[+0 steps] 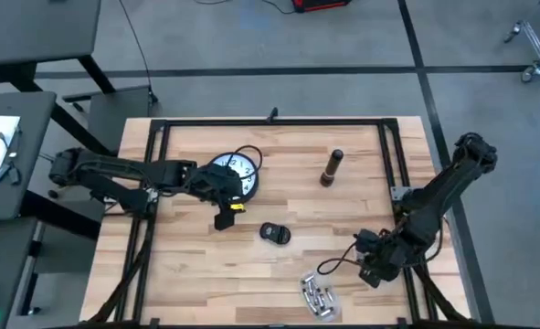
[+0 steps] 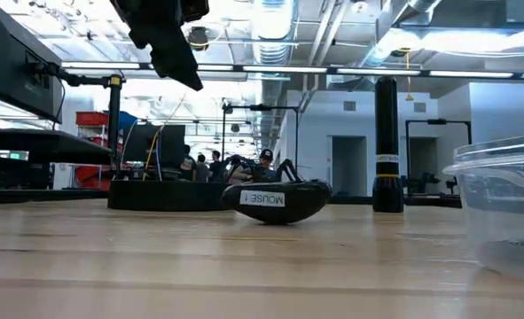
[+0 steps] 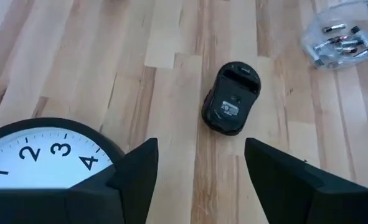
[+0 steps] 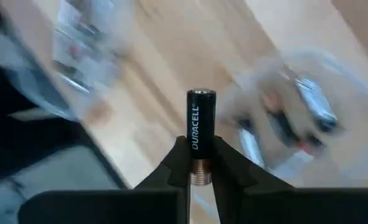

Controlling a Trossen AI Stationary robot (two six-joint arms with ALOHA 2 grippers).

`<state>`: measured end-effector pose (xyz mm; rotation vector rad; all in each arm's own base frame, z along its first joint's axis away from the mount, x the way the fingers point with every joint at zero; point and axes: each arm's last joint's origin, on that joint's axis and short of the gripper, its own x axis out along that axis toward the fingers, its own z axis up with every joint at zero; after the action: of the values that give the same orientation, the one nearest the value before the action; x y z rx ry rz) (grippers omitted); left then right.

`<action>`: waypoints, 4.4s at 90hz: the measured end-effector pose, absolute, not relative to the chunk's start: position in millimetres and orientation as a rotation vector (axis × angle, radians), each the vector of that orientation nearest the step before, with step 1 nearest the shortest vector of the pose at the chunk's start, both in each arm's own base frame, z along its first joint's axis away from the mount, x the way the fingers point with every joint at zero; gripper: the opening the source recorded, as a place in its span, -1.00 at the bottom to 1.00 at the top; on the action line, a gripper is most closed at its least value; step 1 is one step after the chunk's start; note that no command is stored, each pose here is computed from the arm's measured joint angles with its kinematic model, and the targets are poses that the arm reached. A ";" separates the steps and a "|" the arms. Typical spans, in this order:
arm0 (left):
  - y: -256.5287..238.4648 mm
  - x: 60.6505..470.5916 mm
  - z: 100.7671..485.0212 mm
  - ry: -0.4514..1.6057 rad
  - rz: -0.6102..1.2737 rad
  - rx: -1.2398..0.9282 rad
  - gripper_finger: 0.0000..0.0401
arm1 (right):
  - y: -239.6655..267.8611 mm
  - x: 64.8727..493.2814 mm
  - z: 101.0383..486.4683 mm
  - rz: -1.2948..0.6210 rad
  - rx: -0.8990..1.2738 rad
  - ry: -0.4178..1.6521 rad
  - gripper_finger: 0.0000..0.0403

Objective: Insert battery
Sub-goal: Insert the brown battery into the black computer mouse battery compartment

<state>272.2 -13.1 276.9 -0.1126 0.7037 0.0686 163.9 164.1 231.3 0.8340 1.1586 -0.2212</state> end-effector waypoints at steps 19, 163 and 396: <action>-14.0 302.7 242.7 0.756 0.027 -0.057 0.08 | 159.8 234.1 206.5 -0.156 0.832 0.947 -0.89; -11.2 350.8 166.5 0.860 -0.044 -0.152 0.08 | 102.9 337.2 152.0 -0.158 0.649 0.986 -0.93; -54.3 286.0 331.4 0.078 -0.329 0.522 0.08 | 47.4 358.5 328.0 0.234 0.694 0.531 -0.95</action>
<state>286.0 -54.3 331.4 0.5216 0.0777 -0.3289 358.5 47.4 328.0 0.6940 0.5313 0.2336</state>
